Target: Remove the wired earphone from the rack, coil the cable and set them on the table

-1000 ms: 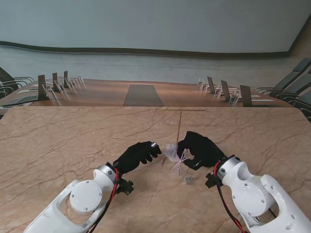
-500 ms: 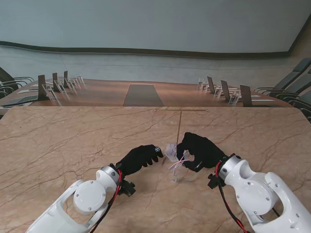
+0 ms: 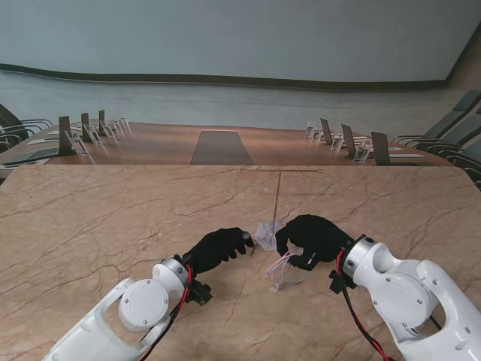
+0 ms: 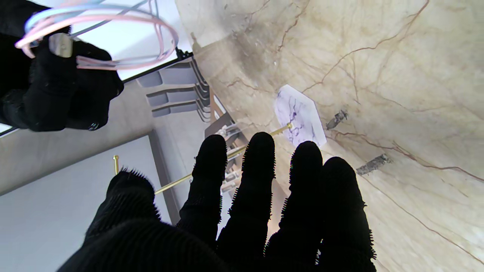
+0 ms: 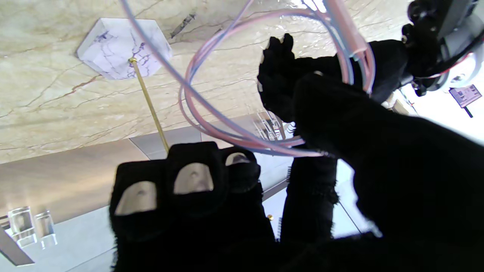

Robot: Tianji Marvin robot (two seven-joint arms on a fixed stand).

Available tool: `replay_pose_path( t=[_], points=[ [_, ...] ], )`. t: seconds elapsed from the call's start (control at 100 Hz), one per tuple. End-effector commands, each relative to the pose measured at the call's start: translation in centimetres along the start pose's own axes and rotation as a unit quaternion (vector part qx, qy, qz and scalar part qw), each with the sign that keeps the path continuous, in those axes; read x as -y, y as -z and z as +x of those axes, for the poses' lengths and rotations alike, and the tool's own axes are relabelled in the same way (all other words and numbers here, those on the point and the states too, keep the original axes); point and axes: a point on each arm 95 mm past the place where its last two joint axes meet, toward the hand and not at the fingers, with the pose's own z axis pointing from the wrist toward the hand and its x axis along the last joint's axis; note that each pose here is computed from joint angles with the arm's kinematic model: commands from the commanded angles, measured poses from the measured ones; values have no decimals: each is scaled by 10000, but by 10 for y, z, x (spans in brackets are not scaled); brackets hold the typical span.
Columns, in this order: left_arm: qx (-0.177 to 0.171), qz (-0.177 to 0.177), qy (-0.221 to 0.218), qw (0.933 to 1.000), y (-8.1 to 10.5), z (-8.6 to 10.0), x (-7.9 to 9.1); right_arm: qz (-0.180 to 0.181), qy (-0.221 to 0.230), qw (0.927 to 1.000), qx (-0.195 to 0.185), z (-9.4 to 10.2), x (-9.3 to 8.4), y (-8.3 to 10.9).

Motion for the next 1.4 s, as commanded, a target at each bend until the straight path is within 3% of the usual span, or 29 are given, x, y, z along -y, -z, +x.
replay_pose_path(
  t=[0.0,0.25,0.55,1.02,1.39],
  points=[
    [20,-31,-62,10000,-3,-1,-4,28,-22,9999,-127,4,0,-2],
    [27,-193,-509,9985,-12,-4,-10,-58,-108,9987,-503,11,-9,-7],
    [44,-645,-699,9955,-21,-2,-22,-42,-203,9965,-810,20,-21,-9],
    [-40,-1292,-591,9898,-26,8,-46,62,-334,9946,-984,26,-25,-19],
    [-246,-1371,-607,9884,-19,16,-47,215,-419,9939,-993,28,-21,-26]
  ],
)
